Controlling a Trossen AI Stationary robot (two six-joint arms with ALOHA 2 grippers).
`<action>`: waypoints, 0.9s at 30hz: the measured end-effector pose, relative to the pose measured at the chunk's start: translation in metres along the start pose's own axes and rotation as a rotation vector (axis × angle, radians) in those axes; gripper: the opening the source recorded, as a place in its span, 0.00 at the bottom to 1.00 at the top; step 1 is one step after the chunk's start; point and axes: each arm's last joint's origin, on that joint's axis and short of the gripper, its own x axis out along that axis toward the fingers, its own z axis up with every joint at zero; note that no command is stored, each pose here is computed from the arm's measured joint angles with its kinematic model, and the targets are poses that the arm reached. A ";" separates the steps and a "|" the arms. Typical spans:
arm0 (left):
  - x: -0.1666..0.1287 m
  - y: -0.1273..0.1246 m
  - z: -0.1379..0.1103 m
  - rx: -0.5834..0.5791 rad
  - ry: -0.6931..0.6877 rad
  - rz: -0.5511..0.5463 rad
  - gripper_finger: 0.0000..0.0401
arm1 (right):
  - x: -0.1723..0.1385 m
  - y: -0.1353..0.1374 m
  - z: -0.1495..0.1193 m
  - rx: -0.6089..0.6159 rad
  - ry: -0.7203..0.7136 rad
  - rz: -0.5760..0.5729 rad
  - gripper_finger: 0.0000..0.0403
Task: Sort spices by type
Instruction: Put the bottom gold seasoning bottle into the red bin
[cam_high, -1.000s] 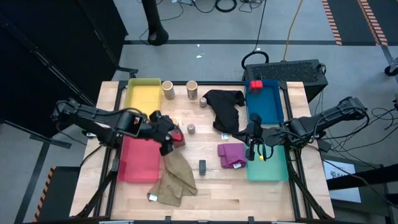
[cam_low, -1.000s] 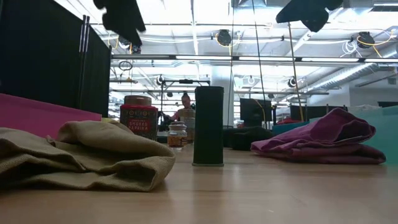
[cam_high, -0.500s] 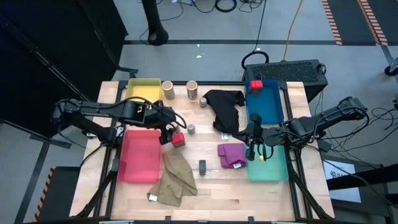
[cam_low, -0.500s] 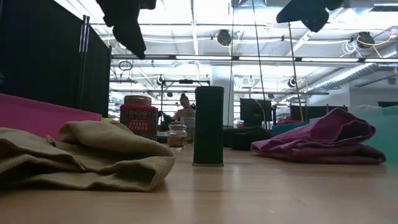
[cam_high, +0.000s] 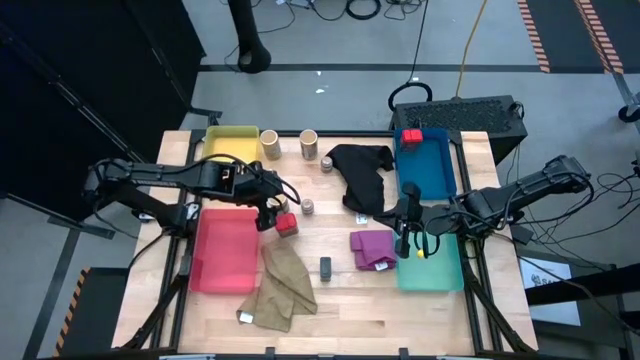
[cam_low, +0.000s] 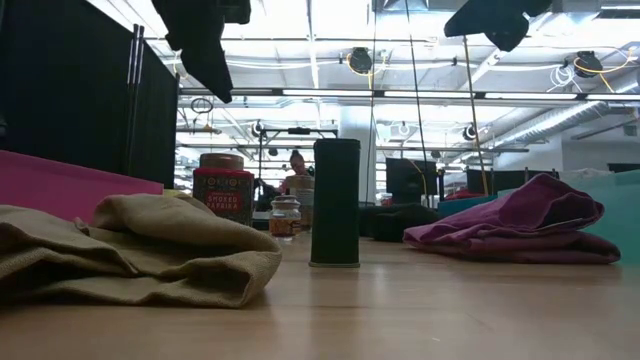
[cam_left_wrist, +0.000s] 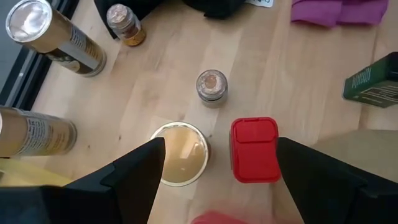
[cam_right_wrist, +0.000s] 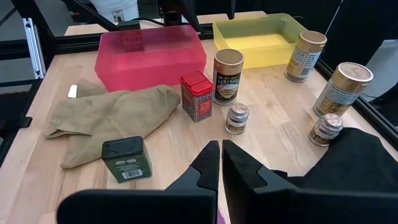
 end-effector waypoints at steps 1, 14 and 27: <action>0.000 0.000 0.000 0.000 0.000 0.000 0.78 | 0.000 0.000 0.000 0.000 0.000 0.000 0.00; 0.000 -0.001 0.001 0.017 -0.009 0.001 0.78 | 0.000 0.000 0.000 0.000 0.000 0.000 0.00; 0.000 -0.002 0.003 0.062 -0.035 -0.011 0.78 | 0.000 0.000 0.000 0.000 -0.001 0.000 0.00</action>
